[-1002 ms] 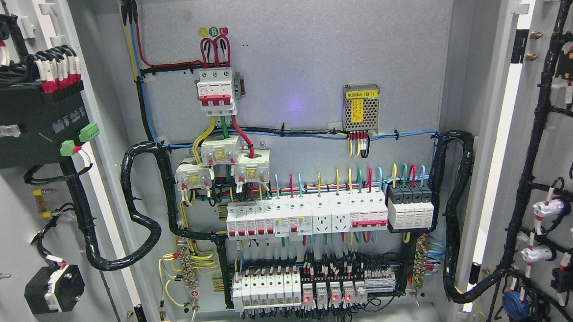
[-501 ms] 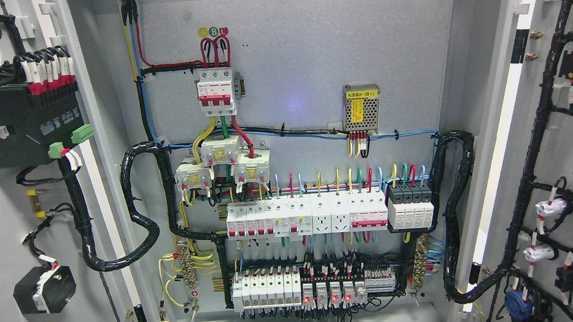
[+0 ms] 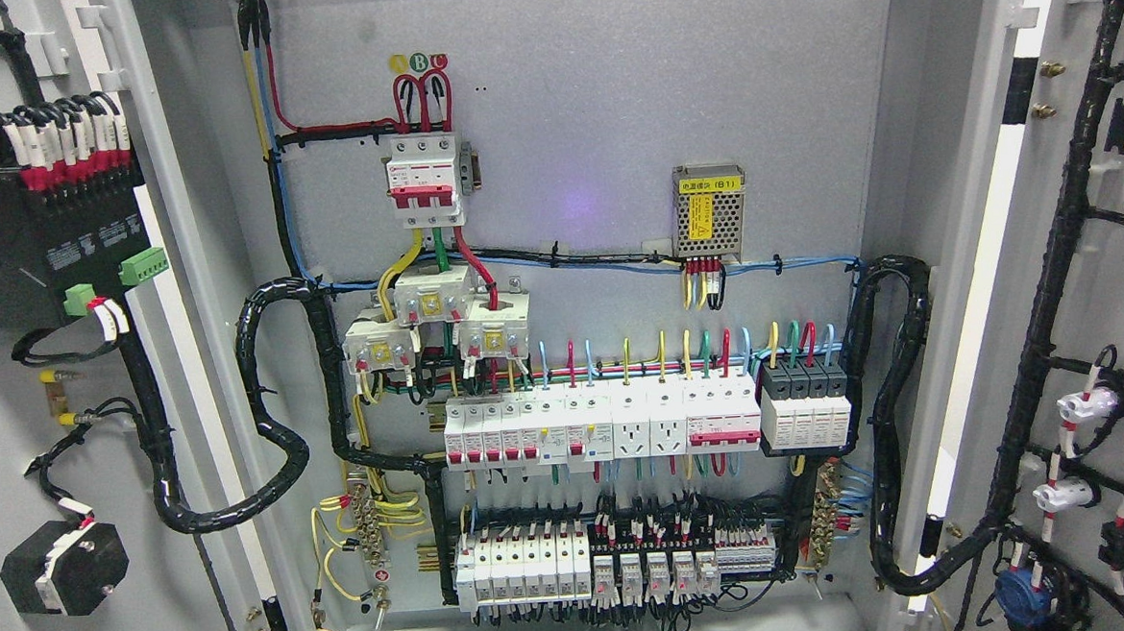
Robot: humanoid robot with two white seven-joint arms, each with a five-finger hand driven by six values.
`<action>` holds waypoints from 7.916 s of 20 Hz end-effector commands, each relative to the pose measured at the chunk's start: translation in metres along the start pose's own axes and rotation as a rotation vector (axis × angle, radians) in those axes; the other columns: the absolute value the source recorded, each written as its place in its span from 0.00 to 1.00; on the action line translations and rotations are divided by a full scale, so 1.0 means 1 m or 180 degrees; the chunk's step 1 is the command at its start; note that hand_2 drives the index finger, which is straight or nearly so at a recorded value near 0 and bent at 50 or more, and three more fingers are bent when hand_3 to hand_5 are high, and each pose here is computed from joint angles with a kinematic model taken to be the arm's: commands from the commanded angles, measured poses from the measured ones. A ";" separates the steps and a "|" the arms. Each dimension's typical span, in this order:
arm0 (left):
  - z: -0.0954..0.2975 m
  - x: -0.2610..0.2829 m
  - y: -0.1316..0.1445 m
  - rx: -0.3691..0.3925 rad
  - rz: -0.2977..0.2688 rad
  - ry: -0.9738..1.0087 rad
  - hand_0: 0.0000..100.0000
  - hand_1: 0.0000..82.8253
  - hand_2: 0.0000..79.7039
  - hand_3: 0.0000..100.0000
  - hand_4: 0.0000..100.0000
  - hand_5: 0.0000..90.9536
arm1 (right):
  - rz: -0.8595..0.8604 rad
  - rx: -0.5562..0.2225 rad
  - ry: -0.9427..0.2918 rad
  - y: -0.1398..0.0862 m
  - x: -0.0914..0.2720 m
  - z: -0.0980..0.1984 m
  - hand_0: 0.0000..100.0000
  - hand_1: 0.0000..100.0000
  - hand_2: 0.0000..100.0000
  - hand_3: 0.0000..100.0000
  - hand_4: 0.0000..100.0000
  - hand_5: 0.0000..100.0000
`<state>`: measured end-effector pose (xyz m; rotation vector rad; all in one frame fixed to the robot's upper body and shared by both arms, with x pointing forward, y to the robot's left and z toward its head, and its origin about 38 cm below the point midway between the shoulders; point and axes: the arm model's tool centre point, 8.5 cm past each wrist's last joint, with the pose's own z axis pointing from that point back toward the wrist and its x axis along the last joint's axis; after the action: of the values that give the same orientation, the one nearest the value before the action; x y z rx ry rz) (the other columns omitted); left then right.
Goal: Open door with both hands
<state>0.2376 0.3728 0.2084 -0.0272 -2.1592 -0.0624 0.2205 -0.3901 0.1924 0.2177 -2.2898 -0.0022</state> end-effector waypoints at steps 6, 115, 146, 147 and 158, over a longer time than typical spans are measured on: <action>0.003 -0.003 0.046 0.0245 -0.0175 0.0158 0.00 0.00 0.00 0.00 0.00 0.00 | 0.0154 -0.0193 -0.0036 -0.017 0.008 0.008 0.19 0.00 0.00 0.00 0.00 0.00; 0.264 -0.210 -0.075 0.0428 0.0577 0.3145 0.00 0.00 0.00 0.00 0.00 0.00 | -0.0757 -0.0042 0.3711 0.081 -0.215 0.299 0.19 0.00 0.00 0.00 0.00 0.00; 0.527 -0.191 -0.138 0.0314 0.0620 0.6608 0.00 0.00 0.00 0.00 0.00 0.00 | -0.0701 -0.0665 0.6431 0.107 -0.187 0.471 0.19 0.00 0.00 0.00 0.00 0.00; 0.528 -0.191 -0.139 0.0325 0.0631 0.6666 0.00 0.00 0.00 0.00 0.00 0.00 | -0.0674 -0.0695 0.6475 0.107 -0.186 0.472 0.19 0.00 0.00 0.00 0.00 0.00; 0.529 -0.194 -0.158 0.0378 0.0835 0.7096 0.00 0.00 0.00 0.00 0.00 0.00 | -0.0169 -0.0449 0.7427 0.108 -0.174 0.493 0.19 0.00 0.00 0.00 0.00 0.00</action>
<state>-0.0739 0.2685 -0.2556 -0.0849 -0.0273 0.1271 -0.0198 -0.2930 -0.2578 0.0864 -0.0939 -0.0149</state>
